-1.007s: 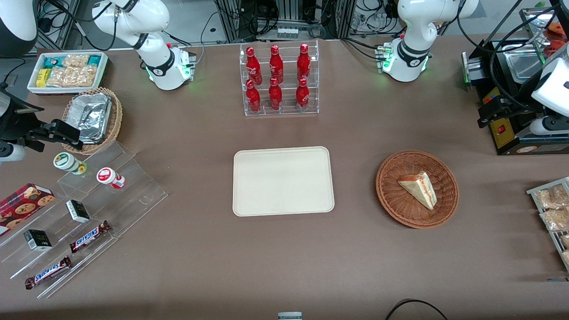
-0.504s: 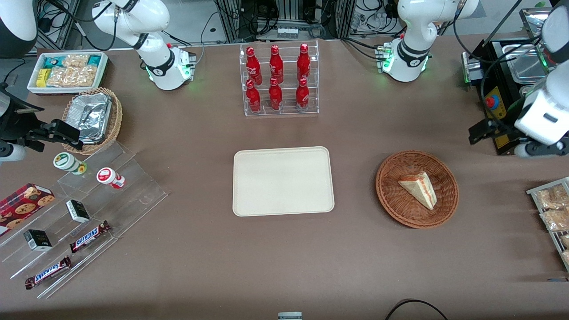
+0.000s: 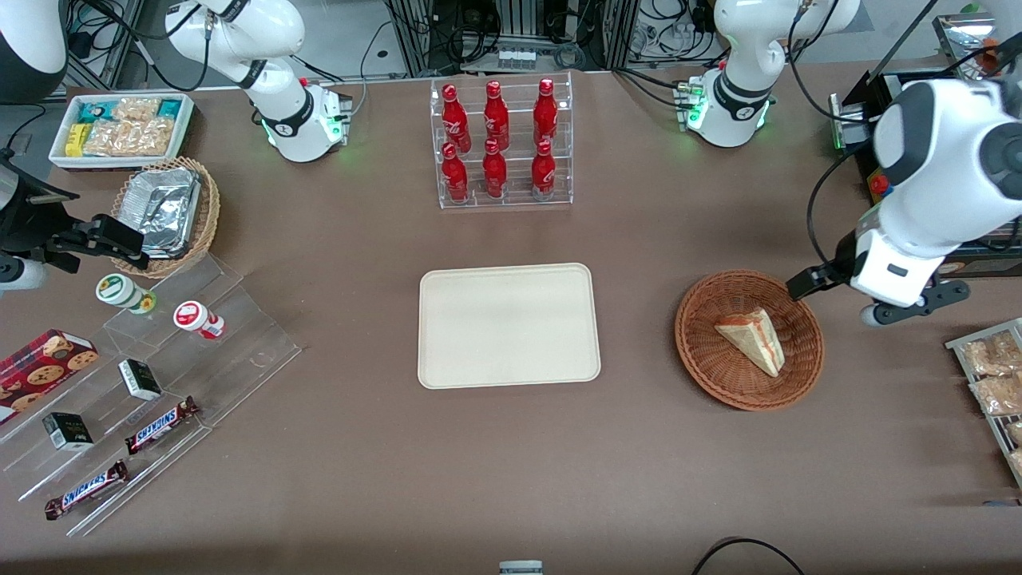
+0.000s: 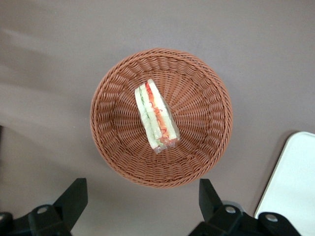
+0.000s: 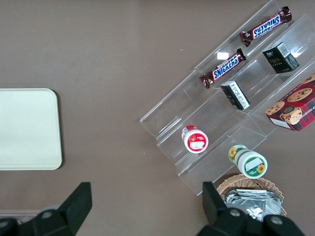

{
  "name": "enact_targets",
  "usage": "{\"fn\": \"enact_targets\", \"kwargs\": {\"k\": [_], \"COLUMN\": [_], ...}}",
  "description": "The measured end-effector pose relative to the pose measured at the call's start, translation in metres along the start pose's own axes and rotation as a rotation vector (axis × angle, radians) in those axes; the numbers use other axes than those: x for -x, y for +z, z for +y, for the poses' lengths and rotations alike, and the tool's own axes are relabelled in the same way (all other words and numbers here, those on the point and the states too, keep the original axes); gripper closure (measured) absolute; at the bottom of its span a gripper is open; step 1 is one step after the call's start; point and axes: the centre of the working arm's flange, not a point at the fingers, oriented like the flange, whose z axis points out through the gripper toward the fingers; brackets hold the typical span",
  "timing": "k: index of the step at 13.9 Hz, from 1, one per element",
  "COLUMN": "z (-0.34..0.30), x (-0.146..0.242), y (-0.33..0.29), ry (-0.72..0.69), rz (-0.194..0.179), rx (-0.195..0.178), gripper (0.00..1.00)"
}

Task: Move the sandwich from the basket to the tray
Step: 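Move the left gripper over the wrapped sandwich in the wicker basket, then lower the open left gripper around the sandwich and close it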

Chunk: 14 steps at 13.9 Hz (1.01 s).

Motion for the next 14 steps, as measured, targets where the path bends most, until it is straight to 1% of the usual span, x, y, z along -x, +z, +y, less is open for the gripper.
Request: {"fn": "enact_targets", "kwargs": {"k": [3,4,6,7,10,14], "z": [0.004,0.004,0.003,0.001,-0.006,-0.003], "x": [0.008,0.009,0.012,0.014,0.017,0.01], "y": [0.032,0.04,0.06,0.071,0.089,0.112], "ry": [-0.09,-0.127,-0.206,-0.225,-0.243,-0.265], "rz": [0.008,0.019,0.057,0.063,0.055,0.068], "rx": [0.004,0.011,0.037,0.043,0.039,0.054], "gripper": [0.0,0.0,0.0,0.0,0.0,0.0]}}
